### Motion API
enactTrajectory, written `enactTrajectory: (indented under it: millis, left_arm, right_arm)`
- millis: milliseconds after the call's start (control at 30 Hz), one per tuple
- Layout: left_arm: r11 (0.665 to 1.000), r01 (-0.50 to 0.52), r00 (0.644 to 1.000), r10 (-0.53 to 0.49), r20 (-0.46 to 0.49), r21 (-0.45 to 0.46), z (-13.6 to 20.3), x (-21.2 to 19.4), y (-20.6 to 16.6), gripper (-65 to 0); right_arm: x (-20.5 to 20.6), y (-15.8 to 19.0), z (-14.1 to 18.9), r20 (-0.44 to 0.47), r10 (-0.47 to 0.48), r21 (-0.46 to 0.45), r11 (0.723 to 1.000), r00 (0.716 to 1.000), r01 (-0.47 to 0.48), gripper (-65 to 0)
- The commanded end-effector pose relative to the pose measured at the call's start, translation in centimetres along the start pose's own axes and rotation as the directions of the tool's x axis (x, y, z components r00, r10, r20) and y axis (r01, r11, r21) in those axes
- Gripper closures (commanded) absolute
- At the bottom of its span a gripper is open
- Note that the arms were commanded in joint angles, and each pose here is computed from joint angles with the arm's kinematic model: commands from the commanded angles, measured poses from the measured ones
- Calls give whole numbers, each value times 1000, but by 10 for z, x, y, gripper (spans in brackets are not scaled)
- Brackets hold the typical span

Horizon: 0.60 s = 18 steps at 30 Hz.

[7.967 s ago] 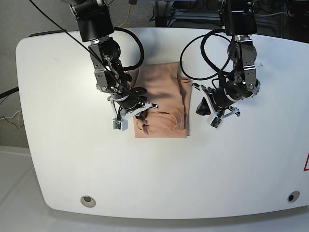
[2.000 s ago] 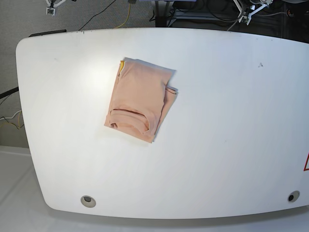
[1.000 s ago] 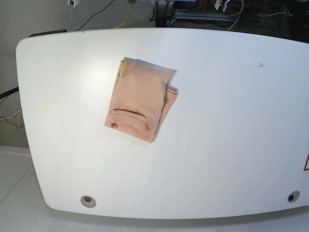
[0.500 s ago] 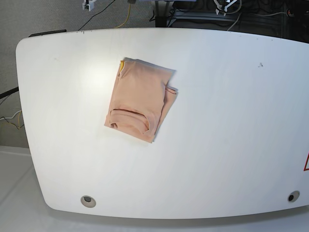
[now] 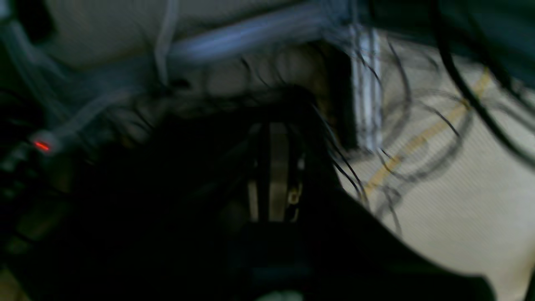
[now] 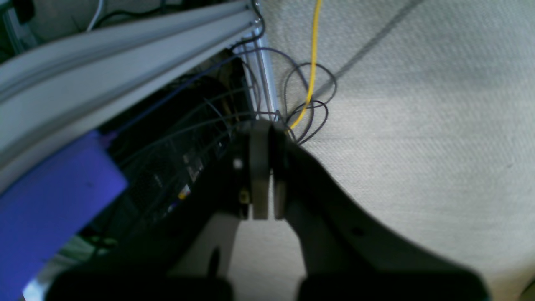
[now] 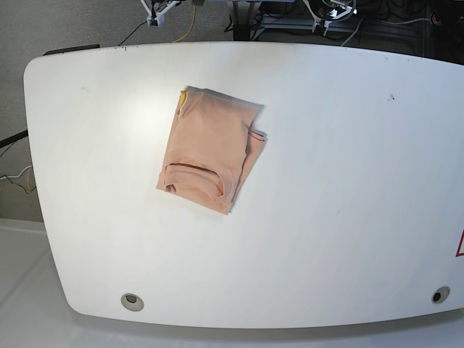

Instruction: Fold the T-shirt properly

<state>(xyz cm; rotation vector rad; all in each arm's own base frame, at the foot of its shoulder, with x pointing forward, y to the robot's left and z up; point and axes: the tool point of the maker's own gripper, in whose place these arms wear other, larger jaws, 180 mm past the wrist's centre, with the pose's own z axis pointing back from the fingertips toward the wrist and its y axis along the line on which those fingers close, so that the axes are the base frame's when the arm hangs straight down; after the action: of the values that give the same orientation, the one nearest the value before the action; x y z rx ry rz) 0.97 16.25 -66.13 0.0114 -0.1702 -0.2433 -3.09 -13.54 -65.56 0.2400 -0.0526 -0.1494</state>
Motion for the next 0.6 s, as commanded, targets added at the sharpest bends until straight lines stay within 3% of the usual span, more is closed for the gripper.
enactTrajectory:
  millis: [0, 167, 567]
  left_arm:
    - [1000, 11, 1000, -11, 26, -4, -2, 15, -6, -18]
    - [1000, 9, 1000, -9, 17, -13, -5, 28, -14, -18]
    - [1000, -1, 1000, 1, 15, -8, -6, 32, -12, -19]
  right_arm:
    - [0, 10, -4, -10, 33, 0, 999, 999, -33, 0]
    - [1, 20, -9, -19, 84, -29, 996, 996, -85, 0]
    - [6, 32, -14, -9, 89, -34, 995, 996, -89, 0]
